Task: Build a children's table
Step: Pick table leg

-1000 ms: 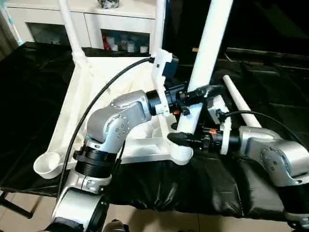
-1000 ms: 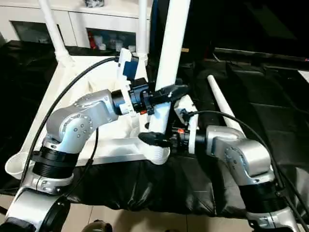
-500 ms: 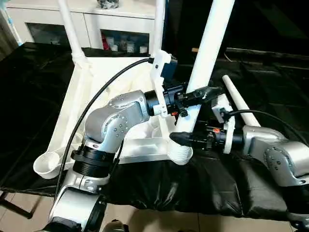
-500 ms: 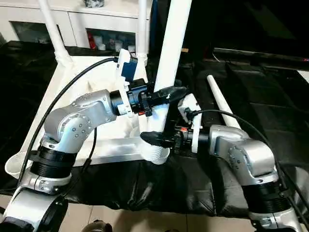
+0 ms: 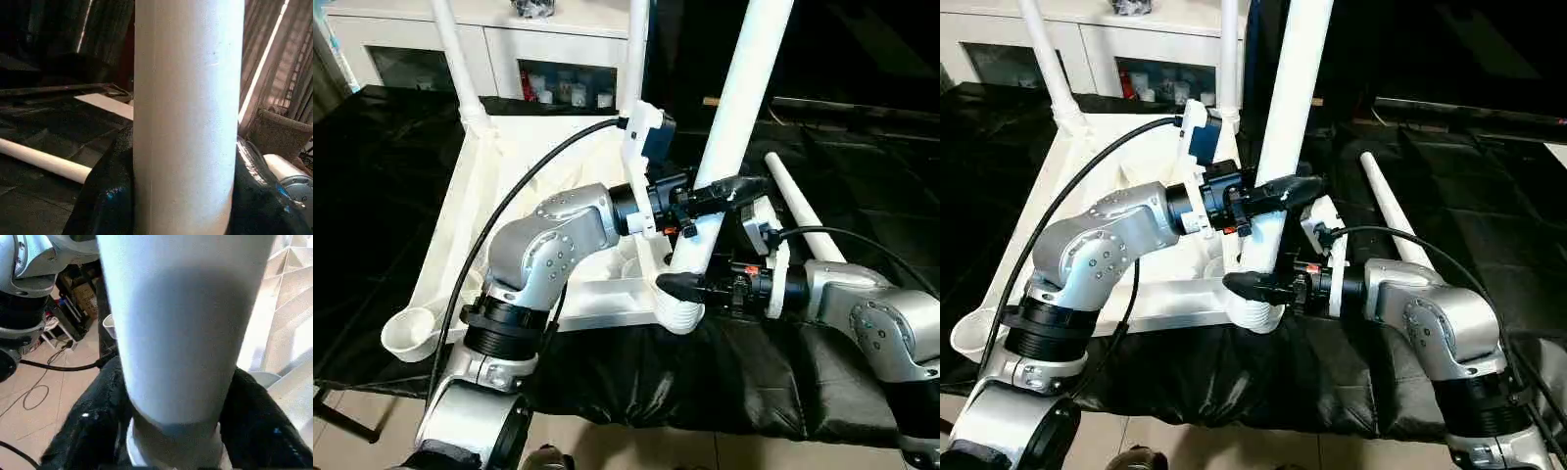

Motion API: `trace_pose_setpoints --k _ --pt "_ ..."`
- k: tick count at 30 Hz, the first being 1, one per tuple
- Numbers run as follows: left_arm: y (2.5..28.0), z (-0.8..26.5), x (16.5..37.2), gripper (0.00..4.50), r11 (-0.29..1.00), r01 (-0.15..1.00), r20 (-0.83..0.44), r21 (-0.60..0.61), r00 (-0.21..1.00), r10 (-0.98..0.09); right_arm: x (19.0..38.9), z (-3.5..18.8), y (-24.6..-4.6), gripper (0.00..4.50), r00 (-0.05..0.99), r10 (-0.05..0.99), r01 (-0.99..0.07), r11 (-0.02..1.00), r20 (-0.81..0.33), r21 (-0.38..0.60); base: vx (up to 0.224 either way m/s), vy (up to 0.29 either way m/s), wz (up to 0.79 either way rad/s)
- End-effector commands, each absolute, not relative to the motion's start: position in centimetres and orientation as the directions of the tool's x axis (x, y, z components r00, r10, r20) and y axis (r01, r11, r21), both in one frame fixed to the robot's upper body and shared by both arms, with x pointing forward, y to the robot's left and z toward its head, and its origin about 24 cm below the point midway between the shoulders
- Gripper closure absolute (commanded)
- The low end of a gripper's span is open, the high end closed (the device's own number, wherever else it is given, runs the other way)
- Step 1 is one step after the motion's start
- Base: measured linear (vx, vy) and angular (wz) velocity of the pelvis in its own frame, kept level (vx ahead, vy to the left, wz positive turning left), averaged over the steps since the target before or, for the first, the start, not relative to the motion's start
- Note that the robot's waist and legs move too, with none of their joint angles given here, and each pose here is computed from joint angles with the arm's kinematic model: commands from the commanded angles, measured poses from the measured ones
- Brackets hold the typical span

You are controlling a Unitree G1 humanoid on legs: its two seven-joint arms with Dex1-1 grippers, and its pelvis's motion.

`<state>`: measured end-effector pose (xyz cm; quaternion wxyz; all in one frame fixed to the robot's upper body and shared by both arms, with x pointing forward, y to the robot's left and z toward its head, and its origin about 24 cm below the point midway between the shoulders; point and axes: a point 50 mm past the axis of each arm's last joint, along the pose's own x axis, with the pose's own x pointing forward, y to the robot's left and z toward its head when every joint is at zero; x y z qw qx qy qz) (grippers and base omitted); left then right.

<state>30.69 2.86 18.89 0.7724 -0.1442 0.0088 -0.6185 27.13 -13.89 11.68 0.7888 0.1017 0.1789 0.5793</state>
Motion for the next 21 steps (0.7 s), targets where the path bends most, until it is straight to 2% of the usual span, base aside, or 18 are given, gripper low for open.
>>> trace_pose_setpoints --k 1,9,21 --pt "2.66 19.37 30.29 2.65 0.175 0.962 0.177 -0.209 0.214 -0.961 26.75 11.88 -13.9 2.4 0.242 0.956 -0.882 0.288 -0.165 0.373 0.0 0.0 0.0" --pt "2.58 19.45 30.32 2.65 0.173 0.962 0.183 -0.213 0.213 -0.96 26.51 11.78 -13.93 2.57 0.223 0.96 -0.879 0.273 -0.169 0.39 0.0 0.0 0.0" --pt "2.63 19.49 30.36 2.65 0.184 0.957 0.19 -0.224 0.228 -0.955 26.89 11.61 -14.05 2.58 0.267 0.946 -0.876 0.317 -0.181 0.363 0.0 0.0 0.0"
